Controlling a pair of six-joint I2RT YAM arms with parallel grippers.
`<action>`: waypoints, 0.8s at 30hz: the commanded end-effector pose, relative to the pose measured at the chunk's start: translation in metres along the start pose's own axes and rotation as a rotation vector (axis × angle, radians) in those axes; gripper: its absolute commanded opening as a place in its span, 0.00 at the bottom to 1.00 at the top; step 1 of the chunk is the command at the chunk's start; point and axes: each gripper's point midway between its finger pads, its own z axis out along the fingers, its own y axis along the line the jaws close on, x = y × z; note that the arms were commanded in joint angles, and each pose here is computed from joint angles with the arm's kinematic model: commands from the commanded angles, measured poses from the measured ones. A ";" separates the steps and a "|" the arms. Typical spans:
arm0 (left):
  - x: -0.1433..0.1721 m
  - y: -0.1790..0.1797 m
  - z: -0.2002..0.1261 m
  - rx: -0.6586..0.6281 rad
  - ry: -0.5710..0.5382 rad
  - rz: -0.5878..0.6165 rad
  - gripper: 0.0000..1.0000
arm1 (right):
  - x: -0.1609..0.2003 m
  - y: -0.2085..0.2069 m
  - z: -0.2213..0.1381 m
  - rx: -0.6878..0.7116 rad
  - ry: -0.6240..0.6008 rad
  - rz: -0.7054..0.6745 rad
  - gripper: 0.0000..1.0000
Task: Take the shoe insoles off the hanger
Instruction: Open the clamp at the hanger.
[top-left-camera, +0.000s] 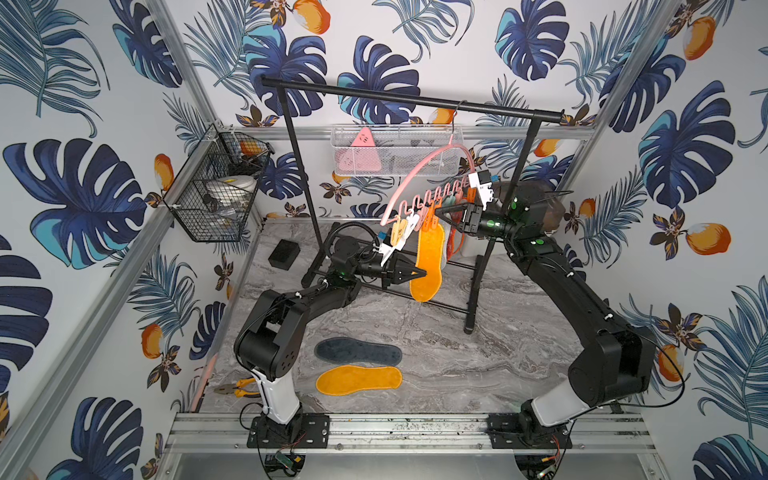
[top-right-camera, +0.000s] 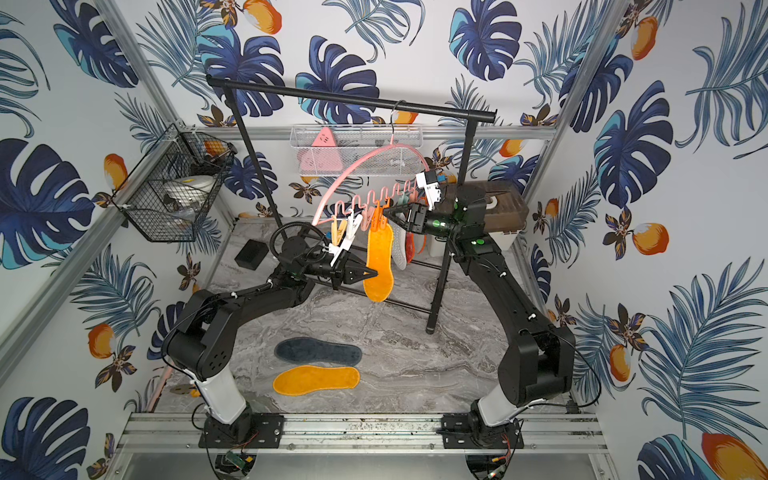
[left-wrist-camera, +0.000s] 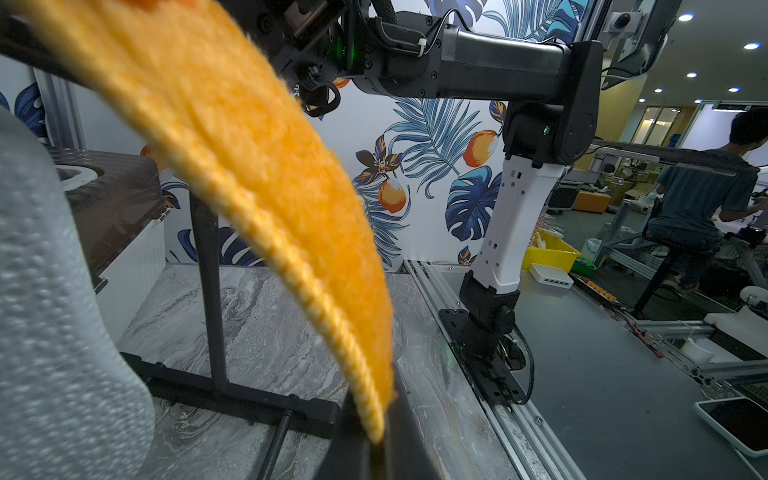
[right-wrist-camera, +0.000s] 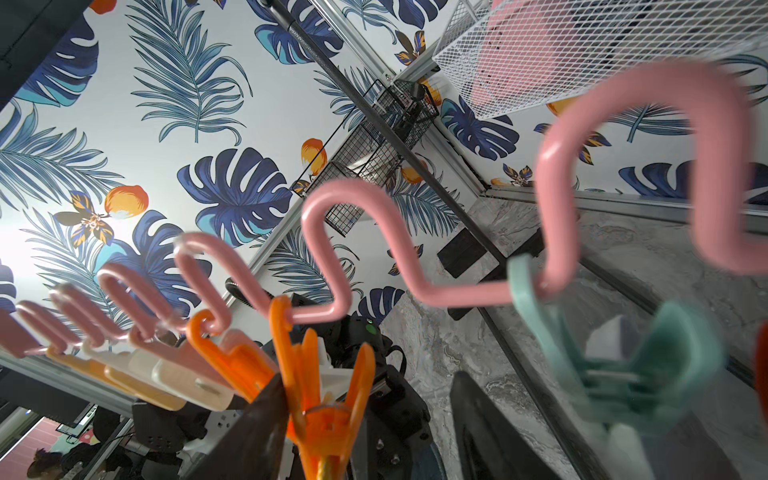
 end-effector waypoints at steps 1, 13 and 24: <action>-0.003 -0.004 0.000 0.021 0.000 0.023 0.05 | -0.006 0.014 -0.001 -0.038 -0.014 -0.027 0.64; -0.005 -0.003 0.001 0.022 0.001 0.021 0.04 | -0.011 0.016 0.002 -0.035 -0.006 -0.031 0.56; -0.006 -0.004 0.001 0.028 0.002 0.025 0.04 | -0.009 0.014 0.005 -0.030 0.002 -0.027 0.54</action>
